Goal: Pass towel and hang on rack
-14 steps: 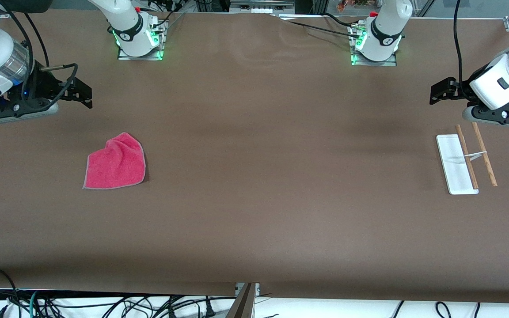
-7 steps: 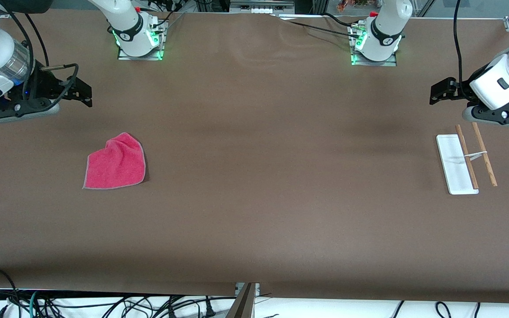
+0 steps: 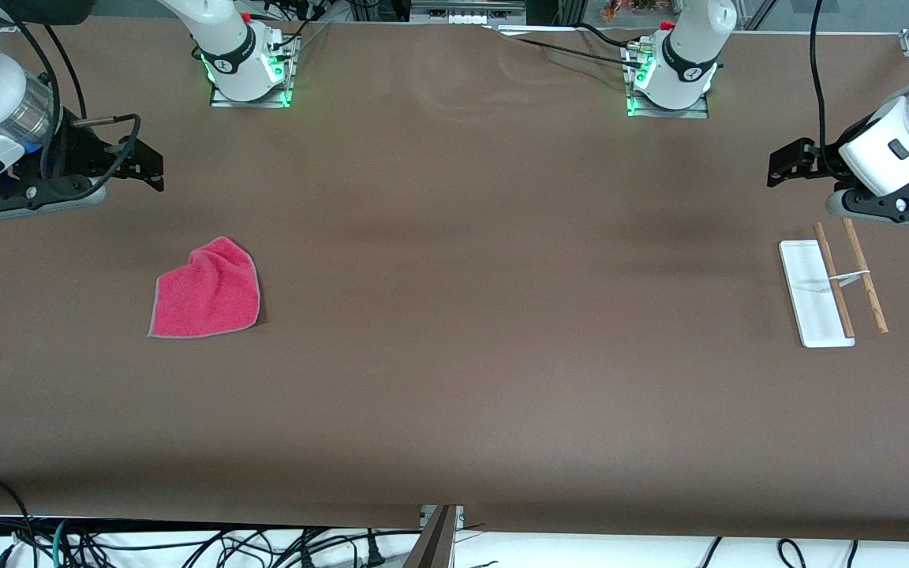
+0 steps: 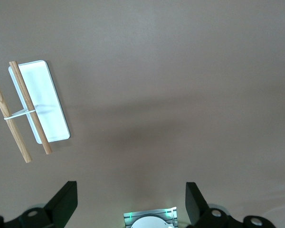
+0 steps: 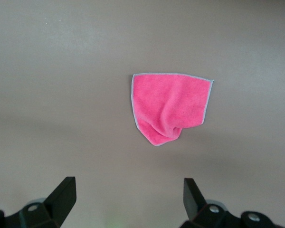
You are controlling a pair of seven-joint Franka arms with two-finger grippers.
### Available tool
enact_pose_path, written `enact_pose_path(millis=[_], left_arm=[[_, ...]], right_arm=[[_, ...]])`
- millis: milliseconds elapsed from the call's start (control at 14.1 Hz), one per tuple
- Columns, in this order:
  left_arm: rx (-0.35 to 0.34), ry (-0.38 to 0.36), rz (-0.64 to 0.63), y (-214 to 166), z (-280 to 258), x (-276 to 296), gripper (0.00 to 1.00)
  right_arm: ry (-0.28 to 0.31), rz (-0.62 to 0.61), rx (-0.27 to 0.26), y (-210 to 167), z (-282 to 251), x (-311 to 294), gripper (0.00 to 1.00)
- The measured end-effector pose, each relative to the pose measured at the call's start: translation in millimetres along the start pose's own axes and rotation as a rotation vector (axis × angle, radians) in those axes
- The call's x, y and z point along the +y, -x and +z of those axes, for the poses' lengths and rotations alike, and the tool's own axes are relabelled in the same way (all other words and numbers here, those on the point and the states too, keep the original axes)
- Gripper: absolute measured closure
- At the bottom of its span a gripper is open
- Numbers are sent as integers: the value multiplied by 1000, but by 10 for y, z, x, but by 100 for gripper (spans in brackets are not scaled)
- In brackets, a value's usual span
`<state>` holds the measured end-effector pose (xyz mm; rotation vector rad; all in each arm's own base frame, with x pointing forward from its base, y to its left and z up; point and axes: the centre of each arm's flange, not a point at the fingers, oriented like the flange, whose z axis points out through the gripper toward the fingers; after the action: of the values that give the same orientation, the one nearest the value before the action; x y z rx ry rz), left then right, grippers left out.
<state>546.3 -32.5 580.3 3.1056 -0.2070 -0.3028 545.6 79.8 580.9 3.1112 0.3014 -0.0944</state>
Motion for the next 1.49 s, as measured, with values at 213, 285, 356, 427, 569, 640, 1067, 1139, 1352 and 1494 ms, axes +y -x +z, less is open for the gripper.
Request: enact_pose_path(millis=[213, 285, 356, 427, 569, 640, 1067, 1139, 1352, 1494], left_arm=[[0, 0, 0, 0, 0, 0, 0], [0, 0, 0, 0, 0, 0, 0], [0, 0, 0, 0, 0, 0, 0], [0, 0, 0, 0, 0, 0, 0], [0, 0, 0, 0, 0, 0, 0], [0, 0, 0, 0, 0, 0, 0], [0, 0, 0, -1, 2, 0, 0], [0, 0, 0, -1, 2, -1, 0], [0, 0, 0, -2, 2, -1, 0], [-1, 0, 0, -2, 3, -1, 0]], right_arm=[[0, 0, 0, 0, -2, 0, 0], [0, 0, 1, 0, -4, 0, 0], [1, 0, 1, 0, -6, 1, 0], [1, 0, 1, 0, -6, 1, 0], [1, 0, 1, 0, -6, 1, 0], [1, 0, 1, -1, -5, 1, 0], [2, -1, -1, -7, 7, -1, 0], [2, -1, -3, -11, 14, -1, 0], [3, -1, -4, -20, 27, 0, 0], [3, -1, 3, -83, 87, 3, 0]])
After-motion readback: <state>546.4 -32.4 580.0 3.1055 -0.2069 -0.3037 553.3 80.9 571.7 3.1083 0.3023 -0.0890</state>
